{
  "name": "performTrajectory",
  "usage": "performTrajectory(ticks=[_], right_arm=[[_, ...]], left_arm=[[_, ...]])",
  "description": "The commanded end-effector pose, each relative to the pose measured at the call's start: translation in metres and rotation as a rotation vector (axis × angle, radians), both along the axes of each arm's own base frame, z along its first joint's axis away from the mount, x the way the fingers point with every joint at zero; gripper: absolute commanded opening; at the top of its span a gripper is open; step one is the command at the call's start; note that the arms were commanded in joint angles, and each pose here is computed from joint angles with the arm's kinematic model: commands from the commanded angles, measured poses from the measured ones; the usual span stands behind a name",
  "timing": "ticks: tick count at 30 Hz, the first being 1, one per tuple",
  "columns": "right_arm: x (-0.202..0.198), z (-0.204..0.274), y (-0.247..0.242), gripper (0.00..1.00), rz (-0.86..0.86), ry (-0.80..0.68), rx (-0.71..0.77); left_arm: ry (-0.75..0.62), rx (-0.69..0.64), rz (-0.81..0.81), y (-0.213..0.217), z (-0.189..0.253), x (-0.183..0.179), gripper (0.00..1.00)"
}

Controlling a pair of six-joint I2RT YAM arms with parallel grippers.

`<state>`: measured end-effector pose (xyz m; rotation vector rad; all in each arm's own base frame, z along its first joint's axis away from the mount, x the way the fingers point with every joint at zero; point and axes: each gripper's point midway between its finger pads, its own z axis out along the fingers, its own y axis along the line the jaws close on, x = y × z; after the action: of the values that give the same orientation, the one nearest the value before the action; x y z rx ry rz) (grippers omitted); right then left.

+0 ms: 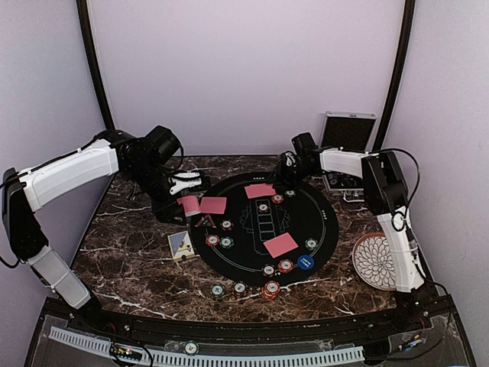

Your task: Distribute texas hold em gaming equipment

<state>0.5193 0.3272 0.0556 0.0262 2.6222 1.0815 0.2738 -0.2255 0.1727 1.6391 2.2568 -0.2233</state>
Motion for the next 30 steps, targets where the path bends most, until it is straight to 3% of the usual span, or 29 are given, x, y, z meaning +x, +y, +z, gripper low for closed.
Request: performTrajectory(ticks=[1,8,13,22,27,30], right_arm=[[0.014,0.003,-0.006,0.38,0.002,-0.027,-0.013],[0.027,0.023,-0.02,0.54,-0.029,-0.075,-0.038],[0.009,0.071,-0.012,0.68,-0.017,-0.154,0.046],[-0.089,0.101,0.039,0.75,0.13,-0.154,0.208],[-0.16,0.134,0.086,0.82,0.239,-0.096,0.465],[-0.188,0.144,0.109,0.84,0.281,-0.062,0.546]], left_arm=[[-0.021,-0.025,-0.008,0.003,0.015,-0.006,0.0],[-0.028,-0.019,-0.007,0.004,0.015,-0.005,0.0],[-0.029,-0.018,-0.005,0.004,0.014,-0.005,0.0],[-0.035,-0.016,-0.001,0.002,0.013,0.0,0.0],[-0.041,-0.015,0.004,0.002,0.012,0.003,0.0],[-0.042,-0.018,0.006,0.001,0.013,0.004,0.0]])
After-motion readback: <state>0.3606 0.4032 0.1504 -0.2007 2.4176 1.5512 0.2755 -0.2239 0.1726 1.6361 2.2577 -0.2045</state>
